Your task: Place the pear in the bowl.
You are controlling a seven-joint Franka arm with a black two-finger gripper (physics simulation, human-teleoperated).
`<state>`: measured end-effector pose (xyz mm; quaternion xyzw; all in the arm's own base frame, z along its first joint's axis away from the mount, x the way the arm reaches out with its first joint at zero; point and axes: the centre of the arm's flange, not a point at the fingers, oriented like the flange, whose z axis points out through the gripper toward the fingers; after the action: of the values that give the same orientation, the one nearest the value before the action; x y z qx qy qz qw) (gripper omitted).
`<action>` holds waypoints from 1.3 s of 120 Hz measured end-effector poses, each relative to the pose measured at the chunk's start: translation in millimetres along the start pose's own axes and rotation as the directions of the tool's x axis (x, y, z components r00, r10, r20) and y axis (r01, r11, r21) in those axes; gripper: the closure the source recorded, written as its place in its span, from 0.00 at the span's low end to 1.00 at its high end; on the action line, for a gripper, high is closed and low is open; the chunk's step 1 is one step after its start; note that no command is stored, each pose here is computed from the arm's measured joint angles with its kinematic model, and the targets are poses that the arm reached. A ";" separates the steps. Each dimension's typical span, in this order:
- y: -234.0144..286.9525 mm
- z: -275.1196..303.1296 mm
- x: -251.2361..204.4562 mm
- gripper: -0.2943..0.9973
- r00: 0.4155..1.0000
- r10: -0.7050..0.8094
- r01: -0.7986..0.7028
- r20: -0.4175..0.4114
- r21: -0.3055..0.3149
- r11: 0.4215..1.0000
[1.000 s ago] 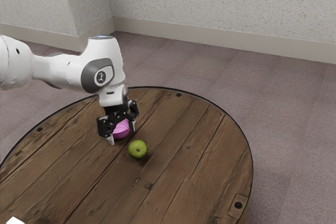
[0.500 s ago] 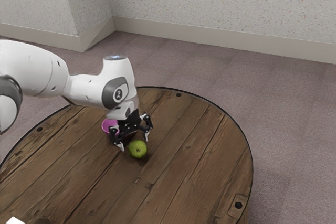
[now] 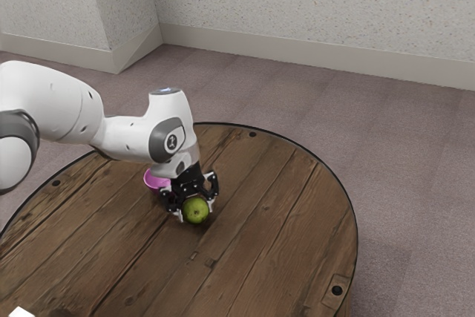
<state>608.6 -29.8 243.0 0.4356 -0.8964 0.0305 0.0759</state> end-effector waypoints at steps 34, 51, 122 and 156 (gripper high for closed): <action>-2.0 -66.1 16.9 0.46 0.997 0.063 -0.067 0.044 0.108 0.992; 22.3 -146.6 4.0 0.45 0.991 0.039 -0.066 0.130 0.208 0.976; 43.8 -82.6 -105.5 0.38 0.976 -0.004 -0.013 0.216 0.077 0.997; 39.7 -172.2 -57.3 0.27 0.973 -0.055 0.017 0.224 0.168 0.986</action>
<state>631.2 60.1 404.0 0.4570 -0.8856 0.0529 -0.0632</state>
